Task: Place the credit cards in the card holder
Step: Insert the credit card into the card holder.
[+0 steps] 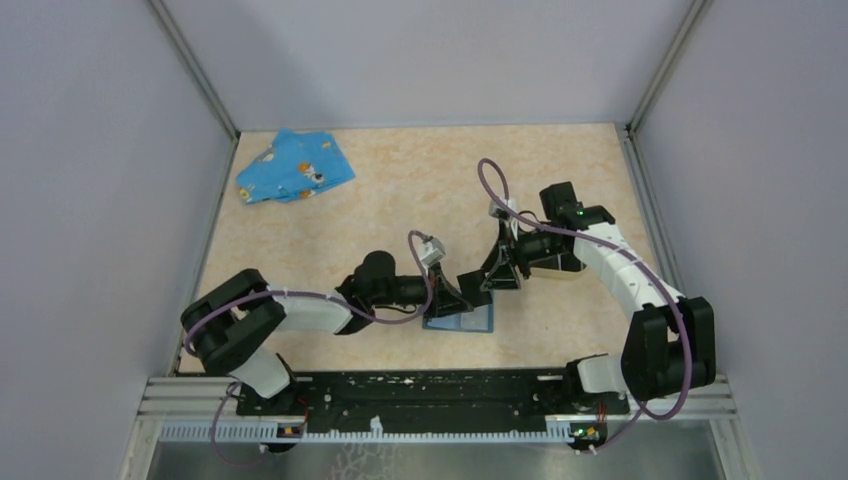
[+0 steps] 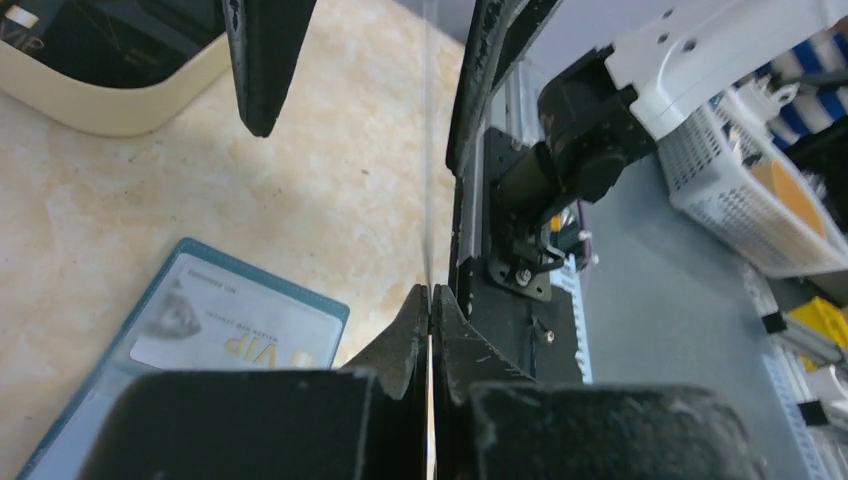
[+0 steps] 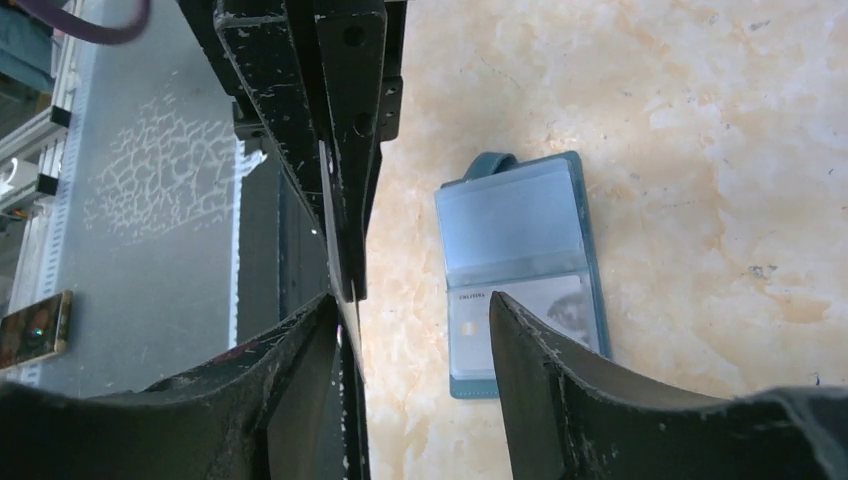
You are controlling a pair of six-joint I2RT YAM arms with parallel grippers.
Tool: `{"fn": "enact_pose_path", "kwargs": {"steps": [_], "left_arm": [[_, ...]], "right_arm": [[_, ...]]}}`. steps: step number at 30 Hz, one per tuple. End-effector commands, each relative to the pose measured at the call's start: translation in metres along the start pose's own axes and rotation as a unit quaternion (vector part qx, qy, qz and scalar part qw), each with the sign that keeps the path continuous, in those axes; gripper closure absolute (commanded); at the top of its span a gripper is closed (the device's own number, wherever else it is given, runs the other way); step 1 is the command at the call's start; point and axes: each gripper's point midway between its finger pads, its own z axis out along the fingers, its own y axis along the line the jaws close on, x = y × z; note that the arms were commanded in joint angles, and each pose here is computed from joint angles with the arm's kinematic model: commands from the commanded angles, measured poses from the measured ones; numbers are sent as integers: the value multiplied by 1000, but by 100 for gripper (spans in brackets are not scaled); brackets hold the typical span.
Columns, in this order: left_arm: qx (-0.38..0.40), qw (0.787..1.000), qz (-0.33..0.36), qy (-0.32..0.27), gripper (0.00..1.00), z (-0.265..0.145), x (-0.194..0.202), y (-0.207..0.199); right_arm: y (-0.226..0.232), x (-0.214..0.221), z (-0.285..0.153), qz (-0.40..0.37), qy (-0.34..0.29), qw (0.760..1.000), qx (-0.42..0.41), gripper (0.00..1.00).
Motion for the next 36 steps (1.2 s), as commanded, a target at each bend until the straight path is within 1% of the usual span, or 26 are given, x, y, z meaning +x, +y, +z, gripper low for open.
{"fn": "enact_pose_path", "kwargs": {"steps": [1, 4, 8, 12, 17, 25, 28, 29, 32, 35, 36], "left_arm": [[-12, 985, 24, 173, 100, -13, 53, 12], [-16, 976, 18, 217, 100, -16, 61, 15], [-28, 971, 26, 237, 100, -13, 56, 20], [-26, 972, 34, 233, 100, -10, 49, 19], [-15, 972, 28, 233, 100, -9, 49, 15], [1, 975, 27, 221, 100, -8, 44, 7], [0, 976, 31, 217, 100, -9, 42, 6], [-1, 976, 31, 217, 100, -9, 43, 7], [-3, 976, 33, 217, 100, -10, 43, 7], [-8, 976, 33, 214, 100, -10, 42, 8], [-11, 977, 33, 211, 100, -10, 41, 8]], "right_arm": [[9, 4, -5, -32, 23, 999, -8, 43], [18, 5, -4, -42, 18, 999, -26, 43], [19, 8, -4, -42, 20, 999, -26, 50], [19, 11, -3, -39, 24, 999, -29, 56], [17, 15, 2, -32, 30, 999, -29, 57], [12, 30, 15, -33, 63, 997, -27, 57], [14, 32, 16, -41, 62, 997, -34, 58], [17, 32, 16, -45, 59, 996, -41, 61], [22, 33, 19, -52, 61, 995, -51, 86], [25, 35, 20, -53, 66, 995, -58, 99], [27, 35, 20, -53, 67, 994, -63, 100]]}}
